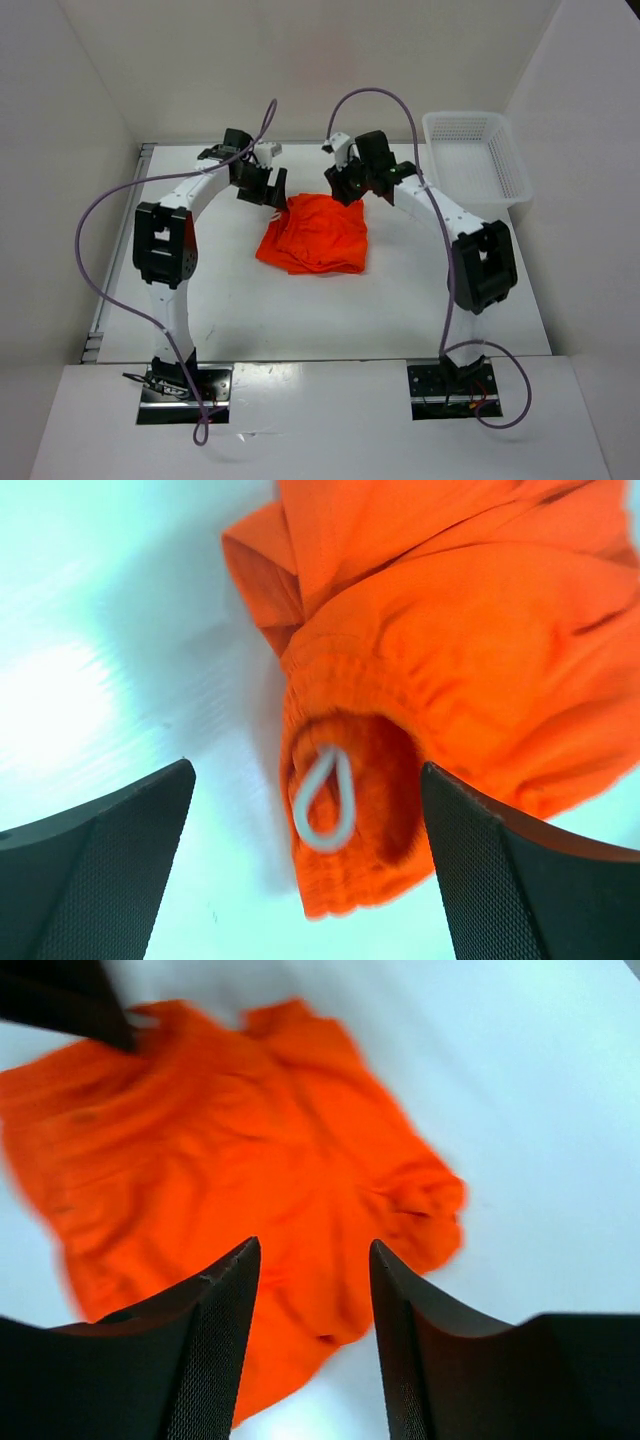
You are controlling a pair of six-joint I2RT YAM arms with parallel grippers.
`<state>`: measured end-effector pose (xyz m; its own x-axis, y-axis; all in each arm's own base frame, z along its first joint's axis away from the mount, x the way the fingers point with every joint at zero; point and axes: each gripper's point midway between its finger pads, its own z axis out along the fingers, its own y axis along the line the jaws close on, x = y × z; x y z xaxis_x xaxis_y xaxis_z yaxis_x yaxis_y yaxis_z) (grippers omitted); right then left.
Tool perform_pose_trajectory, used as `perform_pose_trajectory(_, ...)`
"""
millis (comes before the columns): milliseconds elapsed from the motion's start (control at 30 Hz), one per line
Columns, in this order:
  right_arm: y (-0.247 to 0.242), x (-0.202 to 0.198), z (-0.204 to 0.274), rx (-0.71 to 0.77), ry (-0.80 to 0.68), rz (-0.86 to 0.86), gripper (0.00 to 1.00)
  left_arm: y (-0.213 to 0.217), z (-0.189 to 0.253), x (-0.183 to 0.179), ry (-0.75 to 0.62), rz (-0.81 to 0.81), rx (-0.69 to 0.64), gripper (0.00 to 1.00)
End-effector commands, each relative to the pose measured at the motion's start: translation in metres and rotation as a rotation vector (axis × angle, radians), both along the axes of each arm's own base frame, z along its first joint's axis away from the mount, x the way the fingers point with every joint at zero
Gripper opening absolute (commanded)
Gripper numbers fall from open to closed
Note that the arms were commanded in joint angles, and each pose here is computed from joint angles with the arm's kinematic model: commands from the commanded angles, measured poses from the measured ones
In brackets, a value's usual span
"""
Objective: Fold and stack the shorts
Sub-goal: Fold the shorts
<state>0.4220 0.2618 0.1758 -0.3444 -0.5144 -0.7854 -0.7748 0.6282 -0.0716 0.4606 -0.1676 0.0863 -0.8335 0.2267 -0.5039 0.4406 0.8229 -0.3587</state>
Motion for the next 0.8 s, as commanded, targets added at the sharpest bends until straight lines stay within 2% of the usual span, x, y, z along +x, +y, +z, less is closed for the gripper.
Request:
perform_pose_trajectory(0,-0.021,0.041,-0.031,-0.011,0.039,-0.121,0.53,0.003,0.068,-0.002,-0.149,0.005,-0.008,1.00)
perform_pose_trajectory(100,-0.037,0.060,-0.054,-0.040,0.061,-0.146,0.50,-0.007,0.065,-0.032,-0.097,-0.026,0.023,1.00)
perform_pose_trajectory(200,-0.043,0.068,-0.071,-0.078,0.065,-0.142,0.48,-0.021,0.054,-0.066,-0.010,-0.083,-0.010,0.98)
perform_pose_trajectory(300,-0.038,0.070,-0.085,-0.075,0.093,-0.126,0.48,-0.025,0.019,-0.092,0.084,-0.110,0.013,0.97)
perform_pose_trajectory(433,-0.039,0.074,-0.094,-0.094,0.095,-0.127,0.48,-0.012,-0.007,-0.090,0.078,-0.074,0.110,0.95)
perform_pose_trajectory(667,-0.043,0.066,-0.115,-0.121,0.133,-0.118,0.46,-0.023,-0.039,-0.102,0.147,-0.111,0.123,0.95)
perform_pose_trajectory(700,-0.044,0.064,-0.118,-0.130,0.136,-0.110,0.46,-0.022,-0.041,-0.103,0.149,-0.111,0.124,0.93)
perform_pose_trajectory(767,-0.046,0.064,-0.123,-0.140,0.142,-0.117,0.46,-0.024,-0.050,-0.102,0.160,-0.115,0.118,0.81)
